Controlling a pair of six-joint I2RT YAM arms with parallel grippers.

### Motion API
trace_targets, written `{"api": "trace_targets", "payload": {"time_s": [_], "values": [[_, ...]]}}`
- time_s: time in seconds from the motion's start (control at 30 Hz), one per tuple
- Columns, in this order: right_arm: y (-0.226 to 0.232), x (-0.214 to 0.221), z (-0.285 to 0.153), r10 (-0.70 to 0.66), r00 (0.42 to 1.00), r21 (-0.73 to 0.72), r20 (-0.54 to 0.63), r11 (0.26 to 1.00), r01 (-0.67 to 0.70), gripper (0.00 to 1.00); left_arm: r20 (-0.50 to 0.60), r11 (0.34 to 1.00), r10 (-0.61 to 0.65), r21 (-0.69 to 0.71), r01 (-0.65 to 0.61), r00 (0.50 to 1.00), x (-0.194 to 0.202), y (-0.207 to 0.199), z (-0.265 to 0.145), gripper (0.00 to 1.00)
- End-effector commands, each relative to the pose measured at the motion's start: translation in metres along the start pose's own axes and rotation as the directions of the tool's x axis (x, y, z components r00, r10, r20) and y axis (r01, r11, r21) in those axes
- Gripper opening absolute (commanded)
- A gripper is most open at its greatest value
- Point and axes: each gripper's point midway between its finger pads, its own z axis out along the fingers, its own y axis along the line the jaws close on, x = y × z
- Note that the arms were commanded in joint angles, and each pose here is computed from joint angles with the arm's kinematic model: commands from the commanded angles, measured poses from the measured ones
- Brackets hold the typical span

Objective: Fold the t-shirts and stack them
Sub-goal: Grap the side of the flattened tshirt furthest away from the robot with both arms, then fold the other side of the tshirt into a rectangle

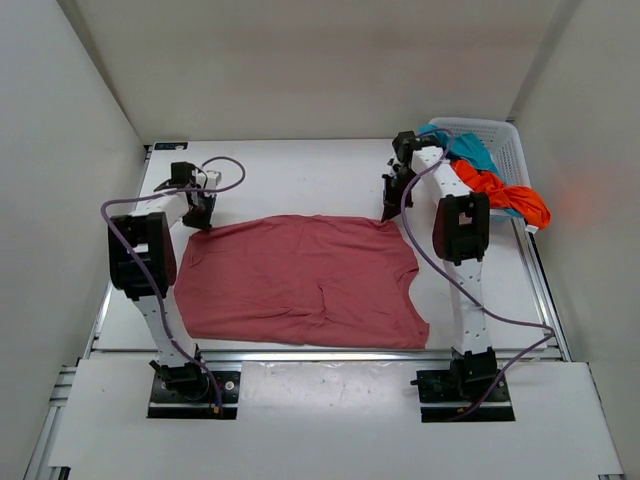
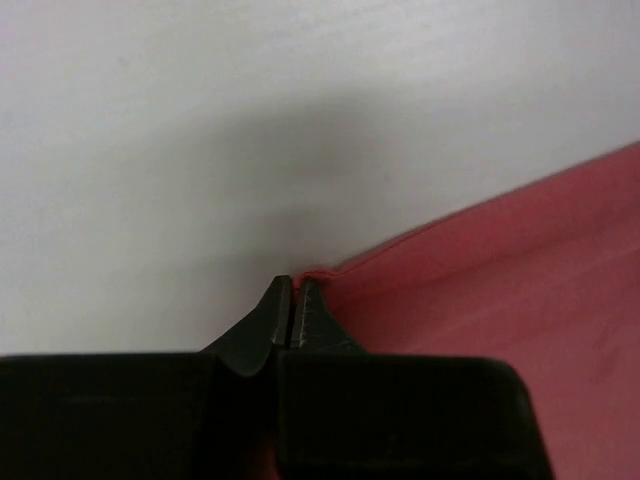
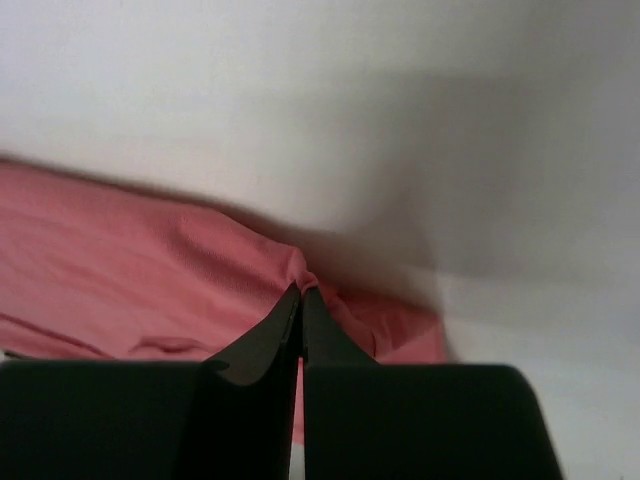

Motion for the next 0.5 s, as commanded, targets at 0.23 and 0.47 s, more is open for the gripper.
{"api": "trace_targets", "payload": {"time_s": [0.23,0.47], "values": [[0.039,0.094,-0.061,-0.146,0.989,-0.046,-0.024,0.988,0.145,0.0,0.052,0.963,0.265,-0.069,-0.261,0.963,0.031,0.003,-0.084,0.0],[0.023,0.171,-0.042,-0.142,0.984,-0.086,-0.106,0.987,0.134,0.0,0.012,0.94,0.323,-0.116,-0.32,0.946,0.069,0.005,-0.104,0.0]]}}
